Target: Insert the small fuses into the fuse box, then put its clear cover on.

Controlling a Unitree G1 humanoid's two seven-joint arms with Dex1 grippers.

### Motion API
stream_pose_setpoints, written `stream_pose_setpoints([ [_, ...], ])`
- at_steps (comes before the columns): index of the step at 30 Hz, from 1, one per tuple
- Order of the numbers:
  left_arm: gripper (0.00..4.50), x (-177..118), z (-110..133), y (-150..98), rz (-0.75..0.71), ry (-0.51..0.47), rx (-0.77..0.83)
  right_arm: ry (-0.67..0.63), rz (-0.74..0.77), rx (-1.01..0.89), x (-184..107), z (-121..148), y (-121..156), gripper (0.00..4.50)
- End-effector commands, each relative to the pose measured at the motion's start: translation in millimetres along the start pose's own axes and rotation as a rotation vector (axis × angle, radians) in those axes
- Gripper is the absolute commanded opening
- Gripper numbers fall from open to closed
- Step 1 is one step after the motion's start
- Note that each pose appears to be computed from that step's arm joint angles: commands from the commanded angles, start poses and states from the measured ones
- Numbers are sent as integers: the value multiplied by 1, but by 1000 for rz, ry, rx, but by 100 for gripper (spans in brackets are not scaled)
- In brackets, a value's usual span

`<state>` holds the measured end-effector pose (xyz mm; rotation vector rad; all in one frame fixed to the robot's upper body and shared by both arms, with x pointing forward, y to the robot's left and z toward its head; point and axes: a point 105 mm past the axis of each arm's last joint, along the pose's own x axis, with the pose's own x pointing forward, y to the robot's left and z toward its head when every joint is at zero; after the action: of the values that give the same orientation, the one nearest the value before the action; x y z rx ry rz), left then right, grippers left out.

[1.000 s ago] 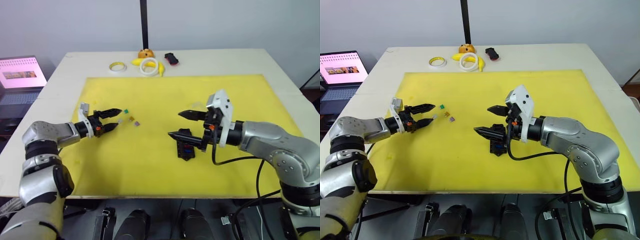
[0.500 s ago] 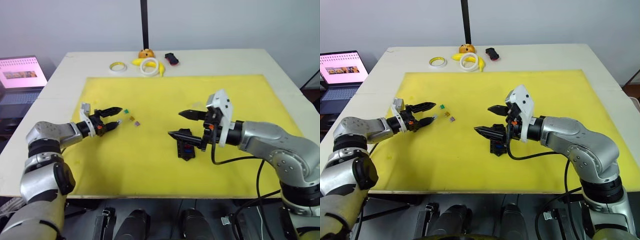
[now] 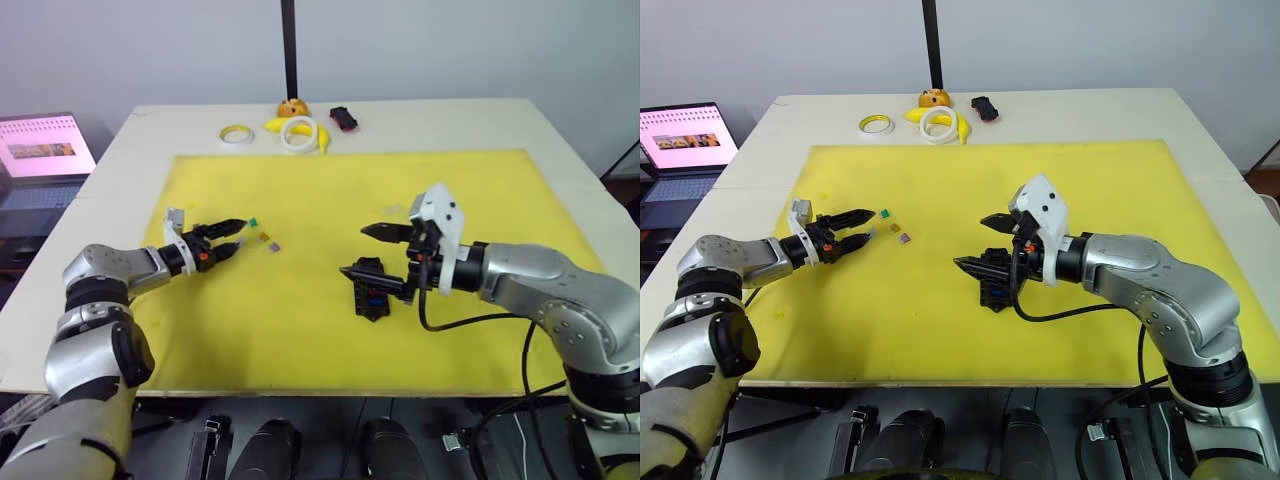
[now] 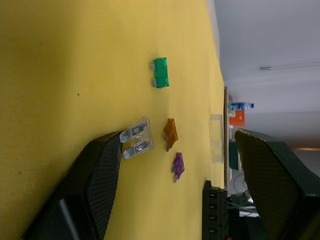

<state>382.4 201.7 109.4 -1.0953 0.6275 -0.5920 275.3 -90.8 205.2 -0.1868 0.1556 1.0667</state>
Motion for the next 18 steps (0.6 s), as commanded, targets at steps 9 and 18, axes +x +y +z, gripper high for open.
stream_pose_setpoints([
  [9,230,5,-10,16,82,33,3,-46,11,-35,0,11,3,450],
  [18,230,7,-14,19,91,38,3,-42,10,-35,0,9,4,450],
])
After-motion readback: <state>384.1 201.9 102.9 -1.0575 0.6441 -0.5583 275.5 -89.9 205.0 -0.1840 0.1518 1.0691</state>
